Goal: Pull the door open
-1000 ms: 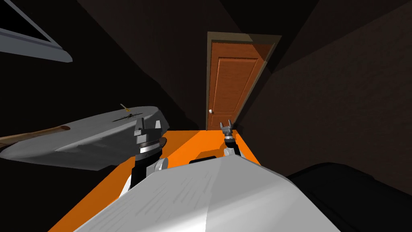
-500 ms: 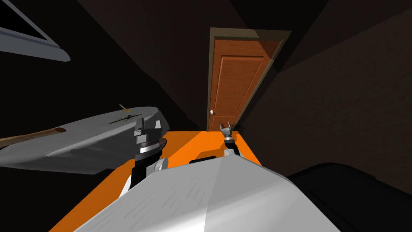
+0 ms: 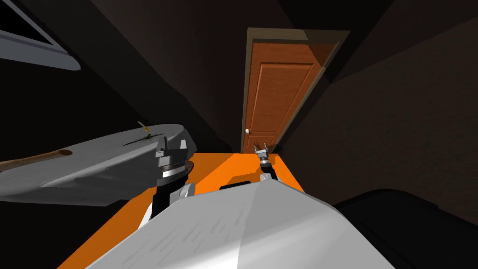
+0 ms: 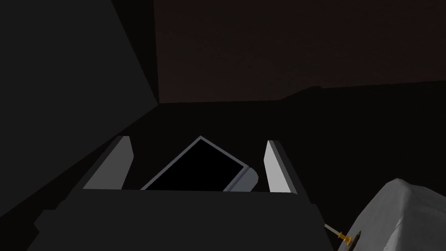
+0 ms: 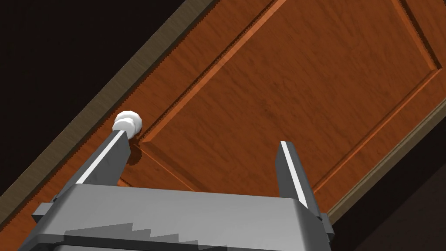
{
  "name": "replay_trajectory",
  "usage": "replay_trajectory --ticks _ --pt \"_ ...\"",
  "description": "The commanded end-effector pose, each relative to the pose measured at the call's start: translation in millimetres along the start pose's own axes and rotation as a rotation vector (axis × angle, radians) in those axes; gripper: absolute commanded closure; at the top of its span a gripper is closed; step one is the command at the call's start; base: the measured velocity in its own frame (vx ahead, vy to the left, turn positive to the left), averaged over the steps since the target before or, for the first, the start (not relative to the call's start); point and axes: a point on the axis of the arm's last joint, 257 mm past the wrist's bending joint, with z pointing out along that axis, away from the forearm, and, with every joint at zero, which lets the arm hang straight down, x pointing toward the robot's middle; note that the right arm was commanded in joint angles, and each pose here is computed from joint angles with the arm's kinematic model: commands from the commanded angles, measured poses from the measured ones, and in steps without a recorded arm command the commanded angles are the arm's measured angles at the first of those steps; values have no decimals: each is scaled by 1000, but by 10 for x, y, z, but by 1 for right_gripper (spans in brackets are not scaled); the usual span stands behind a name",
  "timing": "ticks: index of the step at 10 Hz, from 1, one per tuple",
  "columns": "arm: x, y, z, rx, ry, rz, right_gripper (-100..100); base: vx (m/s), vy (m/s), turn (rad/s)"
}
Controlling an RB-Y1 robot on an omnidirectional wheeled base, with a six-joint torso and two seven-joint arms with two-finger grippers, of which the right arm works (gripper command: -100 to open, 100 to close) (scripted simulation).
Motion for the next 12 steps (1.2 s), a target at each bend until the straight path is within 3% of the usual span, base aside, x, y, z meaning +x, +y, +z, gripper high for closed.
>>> replay_trajectory --ticks 1,12 --pt "-112 -53 -38 13 -17 43 -100 95 26 24" --pt "-782 -324 -317 67 -144 298 -100 106 16 27"
